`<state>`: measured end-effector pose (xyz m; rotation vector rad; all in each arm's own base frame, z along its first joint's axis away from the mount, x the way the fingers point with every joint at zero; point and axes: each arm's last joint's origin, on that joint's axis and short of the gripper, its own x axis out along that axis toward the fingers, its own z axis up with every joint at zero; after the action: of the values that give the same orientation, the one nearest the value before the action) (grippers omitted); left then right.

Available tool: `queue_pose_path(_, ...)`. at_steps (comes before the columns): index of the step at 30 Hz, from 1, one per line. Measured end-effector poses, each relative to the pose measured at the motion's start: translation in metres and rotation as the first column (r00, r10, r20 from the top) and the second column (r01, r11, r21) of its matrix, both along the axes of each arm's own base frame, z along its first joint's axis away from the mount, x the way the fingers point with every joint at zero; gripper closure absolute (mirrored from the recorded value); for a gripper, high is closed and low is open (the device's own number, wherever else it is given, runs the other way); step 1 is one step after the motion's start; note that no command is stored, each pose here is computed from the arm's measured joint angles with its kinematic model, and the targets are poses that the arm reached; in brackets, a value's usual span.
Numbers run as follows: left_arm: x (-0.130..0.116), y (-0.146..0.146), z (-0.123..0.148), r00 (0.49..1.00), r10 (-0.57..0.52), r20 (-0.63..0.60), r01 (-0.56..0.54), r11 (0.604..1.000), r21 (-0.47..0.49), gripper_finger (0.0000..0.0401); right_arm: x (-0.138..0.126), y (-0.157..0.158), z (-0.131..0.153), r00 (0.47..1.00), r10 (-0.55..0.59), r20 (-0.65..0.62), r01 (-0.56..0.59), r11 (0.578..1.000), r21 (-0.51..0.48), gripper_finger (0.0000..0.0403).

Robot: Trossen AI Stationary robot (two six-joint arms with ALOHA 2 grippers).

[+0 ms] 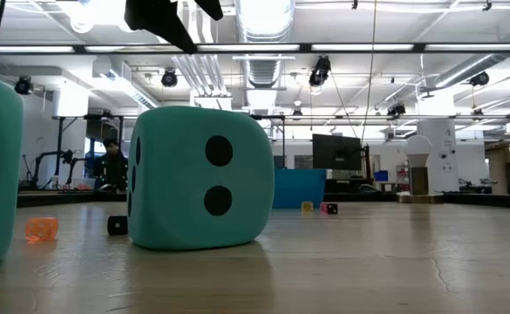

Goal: Pick & Place Dice
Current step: Put the large orange dice into the blue bin

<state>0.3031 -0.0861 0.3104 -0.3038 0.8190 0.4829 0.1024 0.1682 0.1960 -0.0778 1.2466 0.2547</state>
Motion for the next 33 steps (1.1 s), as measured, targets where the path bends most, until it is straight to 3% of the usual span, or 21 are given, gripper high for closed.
queue_pose_path(7, 0.0, 0.0, 0.0, 1.0, 0.0, 0.0, 0.0, 1.0, 0.0, 0.0008, 0.0, -0.0003, -0.0003, 1.0, -0.015, 0.0, 0.015, 1.0, 0.001, 0.005)
queue_pose_path(24, 0.0, -0.0001, -0.0001, 1.0, 0.0, 0.0, 0.0, 1.0, 0.0, 0.0009, 0.0003, -0.001, -0.0006, 0.999, -0.036, 0.014, 0.036, 0.999, -0.009, 0.0049)
queue_pose_path(33, 0.0001, -0.0001, -0.0001, 1.0, 0.0, 0.0, 0.0, 1.0, 0.0, 0.0007, 0.0005, -0.002, -0.0008, 0.993, -0.118, 0.025, 0.118, 0.993, -0.003, 0.0044)
